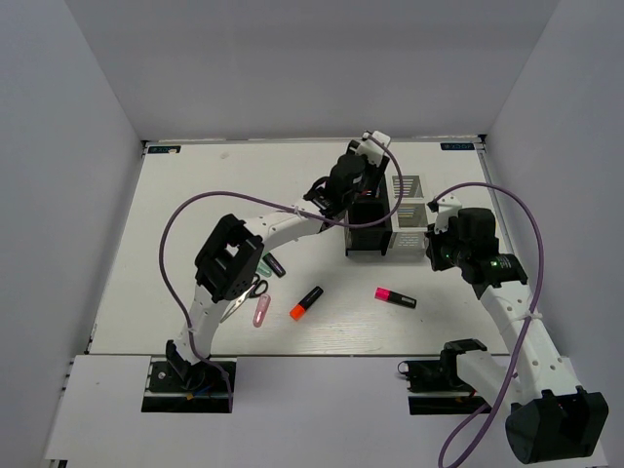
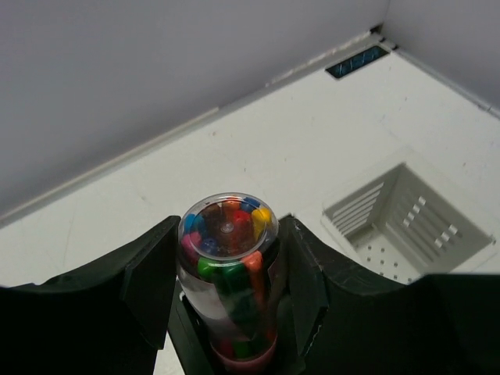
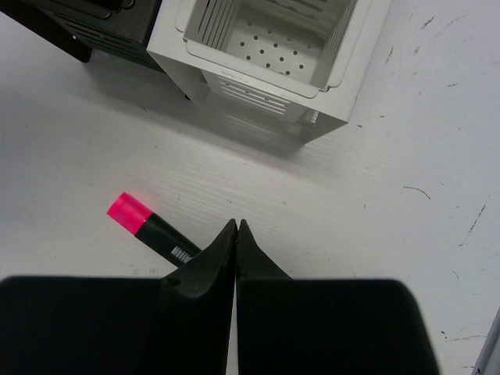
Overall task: Sort the stationery into containers
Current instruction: Place the stationery into the container
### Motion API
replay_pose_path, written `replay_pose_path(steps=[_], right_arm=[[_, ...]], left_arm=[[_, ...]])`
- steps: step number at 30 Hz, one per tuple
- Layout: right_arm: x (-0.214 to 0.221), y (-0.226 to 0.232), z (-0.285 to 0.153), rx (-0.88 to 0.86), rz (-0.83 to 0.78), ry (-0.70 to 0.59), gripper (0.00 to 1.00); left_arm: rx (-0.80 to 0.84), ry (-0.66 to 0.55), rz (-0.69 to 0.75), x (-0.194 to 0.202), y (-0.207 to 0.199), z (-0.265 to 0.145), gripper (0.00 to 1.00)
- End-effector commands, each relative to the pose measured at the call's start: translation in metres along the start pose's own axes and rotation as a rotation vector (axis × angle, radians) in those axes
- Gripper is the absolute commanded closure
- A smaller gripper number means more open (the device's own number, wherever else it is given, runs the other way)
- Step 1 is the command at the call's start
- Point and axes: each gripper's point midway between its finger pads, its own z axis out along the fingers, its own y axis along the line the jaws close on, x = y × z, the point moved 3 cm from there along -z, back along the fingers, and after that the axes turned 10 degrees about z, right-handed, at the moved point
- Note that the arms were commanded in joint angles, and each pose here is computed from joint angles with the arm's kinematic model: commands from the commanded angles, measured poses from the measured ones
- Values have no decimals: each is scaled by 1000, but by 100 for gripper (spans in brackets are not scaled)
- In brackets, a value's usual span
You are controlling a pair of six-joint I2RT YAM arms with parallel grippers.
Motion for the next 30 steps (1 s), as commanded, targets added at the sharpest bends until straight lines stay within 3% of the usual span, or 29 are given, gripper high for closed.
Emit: replay_pose_path(steps=[1,6,7,8,9,10,11,13,14,15,17,19,20,21,22,24,25,26,27,28,29,30], right_arm=[[-6,-1,1,8,-17,-30,100],[-5,0,0,7,-14,-27,100],[-6,-1,0,9,-14,-29,100],[-5,0,0,5,-20,-28,96],[-4,-1,0,6,-15,-26,92],[-5,0,0,4,-18,-25,80],[-4,0,0,2,-20,-25,71],[-4,1,0,-5,-25,-25,56],[-5,1,-1,-3,-24,-28,46],[-4,0,0,-3,-22,-22,46],[-3,1,0,-9,-26,-22,46],[-3,3,0,-20,-28,-21,48],[-2,4,0,-29,-33,-24,69],[0,4,0,-35,-47,-21,92],[1,11,1,-88,-59,-22,100],[19,24,8,-221,-161,12,100],[28,41,8,-356,-196,25,100],[45,42,10,-426,-359,71,100],[54,58,4,-564,-384,80,95],[57,62,1,-610,-409,86,86],[69,68,-1,-702,-473,126,81],[71,68,0,-716,-492,133,71]], left_arm=[[-35,-92,-52,-39,15,-12,100],[-46,-77,-67,-33,15,-11,99],[-46,-76,-70,-34,15,-11,92],[-44,-75,-77,-34,15,-11,75],[-42,-74,-77,-35,15,-11,68],[-41,-75,-82,-37,15,-11,57],[-42,-75,-85,-38,15,-11,32],[-42,-83,-87,-45,17,-12,19],[-38,-87,-89,-47,17,-11,19],[-42,-95,-91,-54,18,-11,19],[-43,-102,-103,-62,21,-12,20],[-39,-106,-113,-74,24,-16,29],[-38,-110,-123,-77,24,-18,45],[-44,-125,-127,-89,30,-26,99],[-54,-109,-164,-96,35,-36,100],[-14,-118,-202,-122,43,-73,100],[41,2,-188,-101,34,-89,100],[63,58,-207,-98,36,-114,97],[108,205,-185,-74,33,-136,79],[130,213,-209,-92,45,-171,40],[160,353,-190,-64,42,-196,29],[187,547,-141,-5,35,-226,10]])
